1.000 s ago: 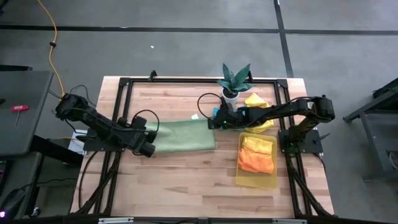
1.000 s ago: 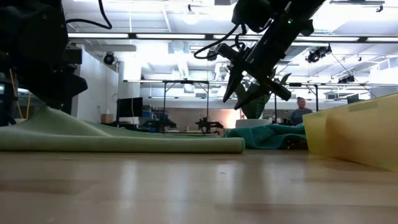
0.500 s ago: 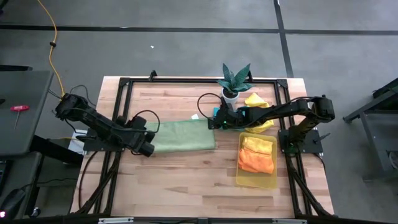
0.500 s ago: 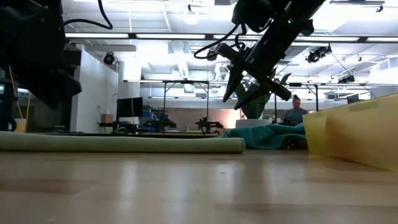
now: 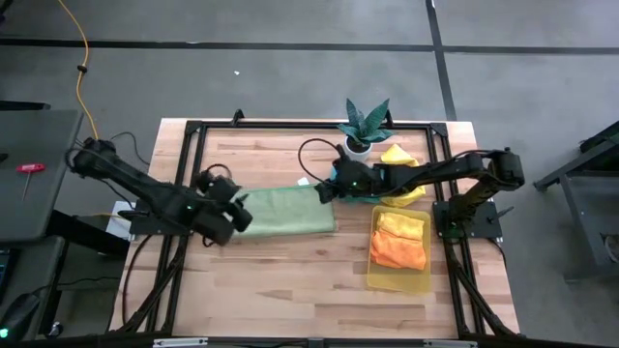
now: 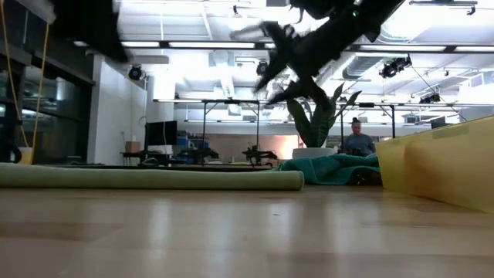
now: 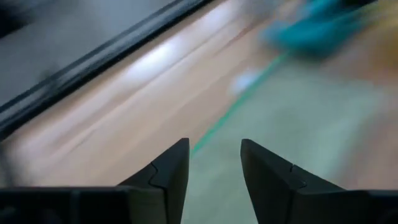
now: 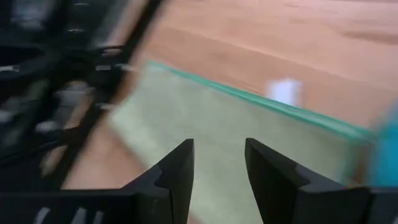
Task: Fold microfiber towels
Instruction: Fold the light green microfiber cloth
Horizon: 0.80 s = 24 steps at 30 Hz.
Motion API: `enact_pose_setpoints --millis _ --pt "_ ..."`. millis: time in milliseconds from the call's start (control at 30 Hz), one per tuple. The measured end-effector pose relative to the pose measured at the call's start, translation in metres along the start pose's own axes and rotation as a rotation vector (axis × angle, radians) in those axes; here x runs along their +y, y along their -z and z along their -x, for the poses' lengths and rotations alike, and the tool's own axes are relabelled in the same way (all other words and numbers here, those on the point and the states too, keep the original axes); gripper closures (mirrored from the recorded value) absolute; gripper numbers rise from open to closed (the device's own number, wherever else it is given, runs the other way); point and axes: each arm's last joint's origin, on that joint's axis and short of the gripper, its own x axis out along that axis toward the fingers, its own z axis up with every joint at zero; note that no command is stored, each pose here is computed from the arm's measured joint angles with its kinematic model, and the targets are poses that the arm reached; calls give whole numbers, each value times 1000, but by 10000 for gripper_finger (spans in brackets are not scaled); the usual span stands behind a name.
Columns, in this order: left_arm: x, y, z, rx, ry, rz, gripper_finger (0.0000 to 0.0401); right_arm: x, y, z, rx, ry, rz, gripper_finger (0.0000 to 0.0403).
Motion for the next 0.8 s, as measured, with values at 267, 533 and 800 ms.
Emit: enact_pose_setpoints --millis 267,533,800 --pt "13 -69 49 -383 814 -160 284 17 -12 20 -14 -197 165 268" --pt "46 -84 42 -505 981 -149 302 27 -9 38 84 -303 178 268" --pt "53 -52 23 -573 1096 39 317 28 5 34 278 110 68 268"
